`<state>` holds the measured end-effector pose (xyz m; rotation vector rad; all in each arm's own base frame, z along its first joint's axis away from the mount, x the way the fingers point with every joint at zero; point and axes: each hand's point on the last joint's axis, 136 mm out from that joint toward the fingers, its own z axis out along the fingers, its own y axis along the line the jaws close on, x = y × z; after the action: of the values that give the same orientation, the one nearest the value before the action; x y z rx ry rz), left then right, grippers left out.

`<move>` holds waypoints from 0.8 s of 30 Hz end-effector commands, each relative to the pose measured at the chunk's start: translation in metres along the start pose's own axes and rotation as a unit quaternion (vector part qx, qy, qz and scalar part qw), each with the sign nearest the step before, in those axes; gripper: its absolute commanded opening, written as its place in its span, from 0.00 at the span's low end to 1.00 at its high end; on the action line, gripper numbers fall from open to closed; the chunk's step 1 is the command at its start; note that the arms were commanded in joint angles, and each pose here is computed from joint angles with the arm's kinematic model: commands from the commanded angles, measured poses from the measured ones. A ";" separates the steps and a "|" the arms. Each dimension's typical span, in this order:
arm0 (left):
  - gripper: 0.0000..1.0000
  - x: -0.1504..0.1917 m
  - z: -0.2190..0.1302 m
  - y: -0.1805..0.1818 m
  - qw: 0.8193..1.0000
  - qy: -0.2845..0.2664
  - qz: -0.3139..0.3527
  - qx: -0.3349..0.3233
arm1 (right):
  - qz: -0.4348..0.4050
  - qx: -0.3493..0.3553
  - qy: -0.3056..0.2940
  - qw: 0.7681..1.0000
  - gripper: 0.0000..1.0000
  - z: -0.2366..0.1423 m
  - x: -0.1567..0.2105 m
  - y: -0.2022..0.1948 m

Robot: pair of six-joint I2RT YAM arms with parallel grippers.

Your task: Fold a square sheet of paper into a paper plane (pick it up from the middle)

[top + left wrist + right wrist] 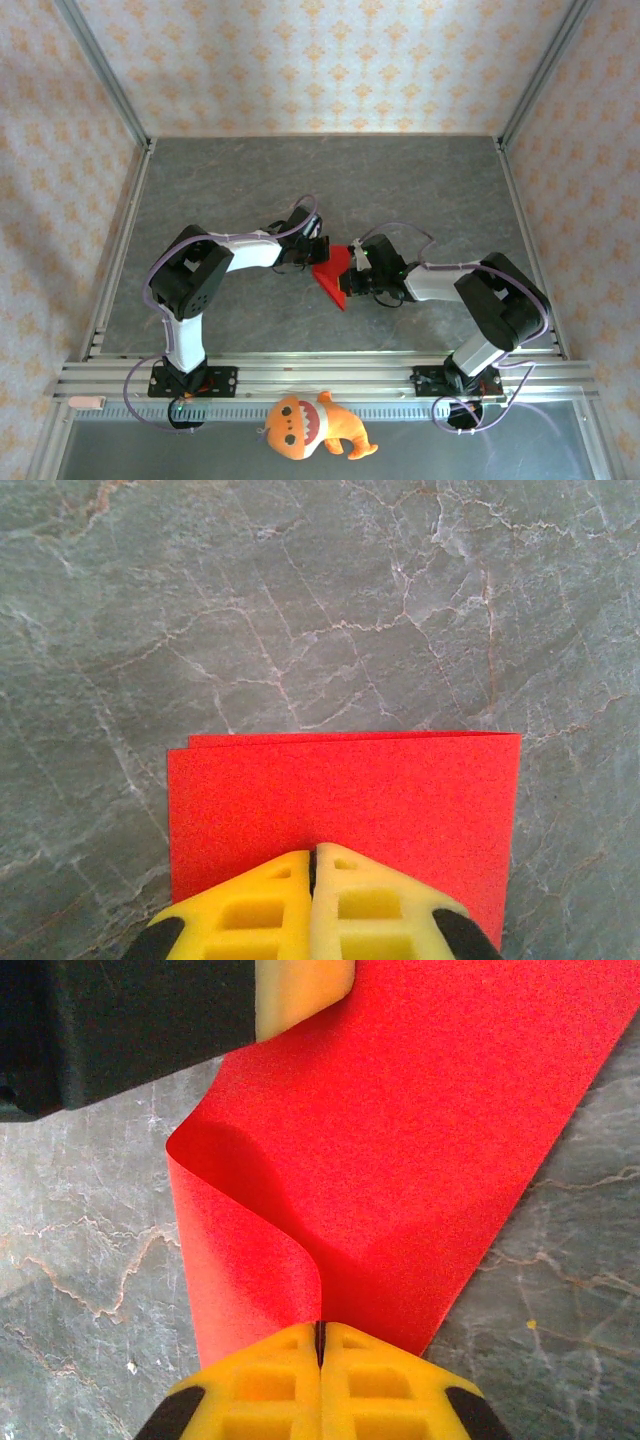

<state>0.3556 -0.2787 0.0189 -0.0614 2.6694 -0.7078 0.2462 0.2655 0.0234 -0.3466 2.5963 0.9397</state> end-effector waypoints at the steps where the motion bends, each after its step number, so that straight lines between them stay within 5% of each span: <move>1: 0.01 0.032 0.009 0.033 0.997 0.042 -0.007 -0.059 | -0.012 0.007 -0.021 1.000 0.02 -0.004 -0.016 0.003; 15: 0.02 0.023 0.006 0.026 0.998 0.030 -0.004 -0.054 | 0.001 0.012 -0.004 1.000 0.02 0.000 -0.003 -0.005; 24: 0.12 -0.025 -0.030 -0.018 0.999 -0.040 0.008 -0.011 | 0.006 0.015 -0.003 1.000 0.02 0.000 0.001 -0.007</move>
<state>0.3571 -0.2739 0.0258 -0.0759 2.6699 -0.6671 0.2460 0.2648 0.0227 -0.3431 2.6000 0.9349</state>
